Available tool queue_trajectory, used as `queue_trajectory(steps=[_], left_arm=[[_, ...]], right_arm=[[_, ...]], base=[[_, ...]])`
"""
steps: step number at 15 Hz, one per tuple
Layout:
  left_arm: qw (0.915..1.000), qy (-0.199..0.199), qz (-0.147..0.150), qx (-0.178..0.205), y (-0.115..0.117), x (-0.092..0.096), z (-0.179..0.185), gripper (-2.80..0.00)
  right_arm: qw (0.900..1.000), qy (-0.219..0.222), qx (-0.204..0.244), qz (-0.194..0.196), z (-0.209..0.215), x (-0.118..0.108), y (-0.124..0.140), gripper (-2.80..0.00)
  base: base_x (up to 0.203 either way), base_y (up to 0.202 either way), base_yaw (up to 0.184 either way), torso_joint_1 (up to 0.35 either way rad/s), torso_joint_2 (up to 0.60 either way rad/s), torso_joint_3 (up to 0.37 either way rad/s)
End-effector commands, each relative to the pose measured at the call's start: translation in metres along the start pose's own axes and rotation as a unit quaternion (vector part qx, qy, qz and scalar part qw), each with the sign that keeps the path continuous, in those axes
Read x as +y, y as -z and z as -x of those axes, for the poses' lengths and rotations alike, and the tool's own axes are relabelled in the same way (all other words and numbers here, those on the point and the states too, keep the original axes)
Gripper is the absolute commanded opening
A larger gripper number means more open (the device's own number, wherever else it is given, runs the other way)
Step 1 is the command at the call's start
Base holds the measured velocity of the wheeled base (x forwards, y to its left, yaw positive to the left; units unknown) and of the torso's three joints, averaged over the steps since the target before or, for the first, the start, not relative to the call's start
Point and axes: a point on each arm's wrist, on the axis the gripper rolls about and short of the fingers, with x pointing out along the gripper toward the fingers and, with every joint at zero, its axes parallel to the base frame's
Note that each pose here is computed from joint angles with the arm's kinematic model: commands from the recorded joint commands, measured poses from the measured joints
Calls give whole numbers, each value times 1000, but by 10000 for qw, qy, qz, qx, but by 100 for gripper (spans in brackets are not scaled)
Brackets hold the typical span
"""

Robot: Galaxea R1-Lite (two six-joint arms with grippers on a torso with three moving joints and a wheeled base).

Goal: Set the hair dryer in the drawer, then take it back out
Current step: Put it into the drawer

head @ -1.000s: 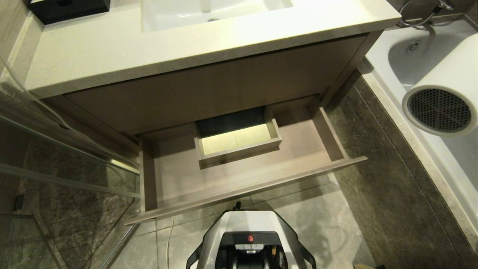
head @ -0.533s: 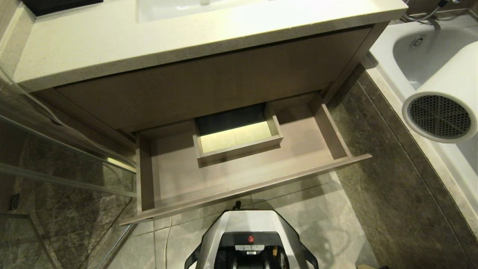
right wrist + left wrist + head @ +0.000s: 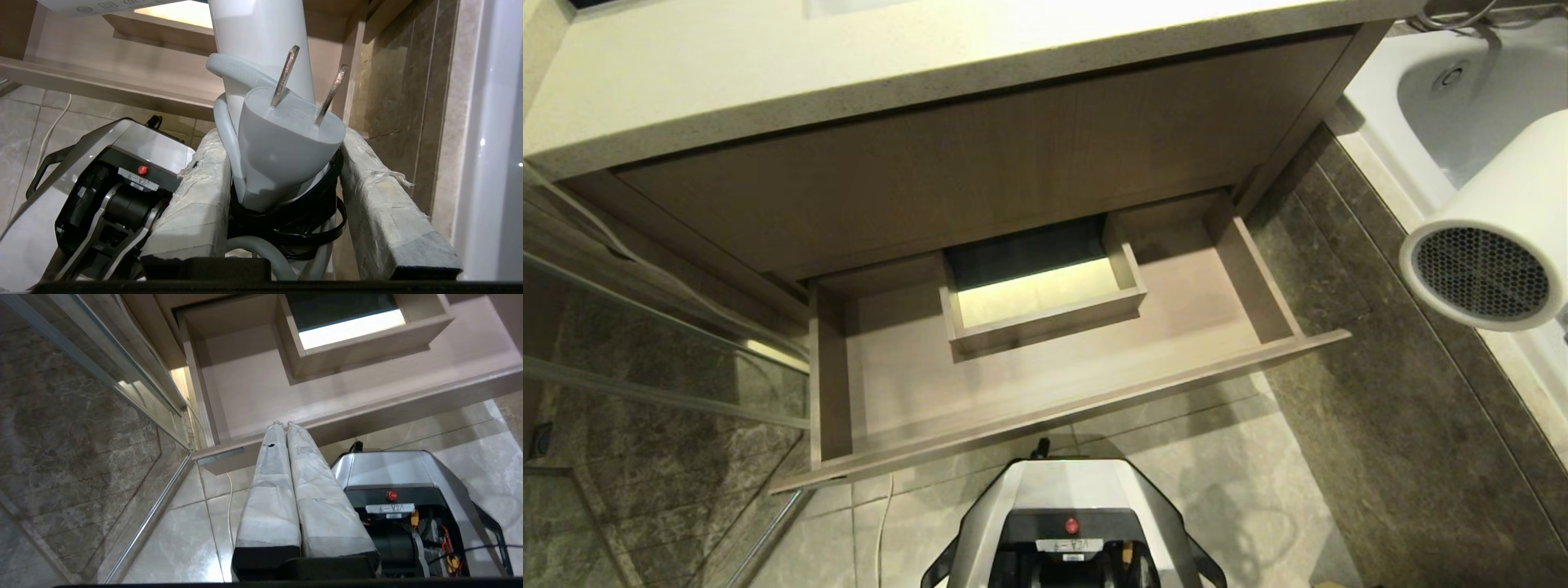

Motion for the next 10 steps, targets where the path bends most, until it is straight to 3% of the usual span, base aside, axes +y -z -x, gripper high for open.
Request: queue_trajectory(steps=[1,4,10], left_arm=[[10000,1,0,-3,0,0,0,-280],[10000,1,0,-3,0,0,0,-280],[10000,7,0,-3,0,0,0,-280]], right_arm=[[10000,-27,49,-15,-1,1,2,-280],[10000,-33,63,-25,-2,1,4,-280],[10000,-36,74,-28,-4,2,6,-280]], base=[[0,0,0,-231,378,134],[0,0,0,-258,404,139],[0,0,0,-365,530,158]])
